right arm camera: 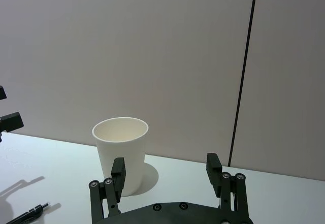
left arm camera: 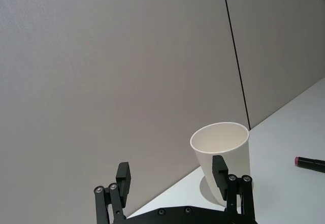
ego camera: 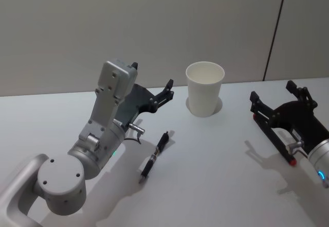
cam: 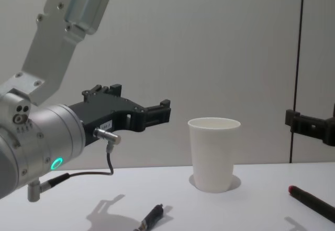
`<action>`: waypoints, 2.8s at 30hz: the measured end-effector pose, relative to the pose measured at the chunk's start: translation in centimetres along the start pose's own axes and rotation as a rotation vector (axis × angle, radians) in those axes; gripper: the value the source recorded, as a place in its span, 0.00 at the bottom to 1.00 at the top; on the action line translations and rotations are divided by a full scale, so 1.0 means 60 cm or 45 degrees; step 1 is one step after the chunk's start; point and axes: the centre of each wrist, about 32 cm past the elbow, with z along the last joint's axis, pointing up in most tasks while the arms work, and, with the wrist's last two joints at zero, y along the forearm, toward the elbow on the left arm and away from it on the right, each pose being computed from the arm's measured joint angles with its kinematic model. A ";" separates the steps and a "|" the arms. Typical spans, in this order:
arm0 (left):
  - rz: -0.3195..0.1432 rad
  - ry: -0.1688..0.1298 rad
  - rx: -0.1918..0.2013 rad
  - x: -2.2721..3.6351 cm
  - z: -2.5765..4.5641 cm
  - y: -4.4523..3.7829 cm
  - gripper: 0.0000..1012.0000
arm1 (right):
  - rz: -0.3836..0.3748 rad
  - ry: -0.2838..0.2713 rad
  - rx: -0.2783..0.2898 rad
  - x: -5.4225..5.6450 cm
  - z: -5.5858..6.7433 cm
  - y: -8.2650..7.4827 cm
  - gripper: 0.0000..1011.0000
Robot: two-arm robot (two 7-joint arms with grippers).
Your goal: Place the pen into the pen holder.
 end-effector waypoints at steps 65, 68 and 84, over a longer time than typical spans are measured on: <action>0.000 0.000 0.000 0.0000 0.000 0.000 0.99 | -0.133 0.004 -0.349 0.044 0.080 -0.034 0.99; 0.000 0.000 0.000 0.0000 0.000 0.000 0.99 | -0.142 0.008 -0.389 0.041 0.080 -0.026 0.99; 0.000 0.000 0.000 0.0000 0.000 0.000 0.99 | -0.173 -0.025 -0.577 0.017 0.069 0.010 0.99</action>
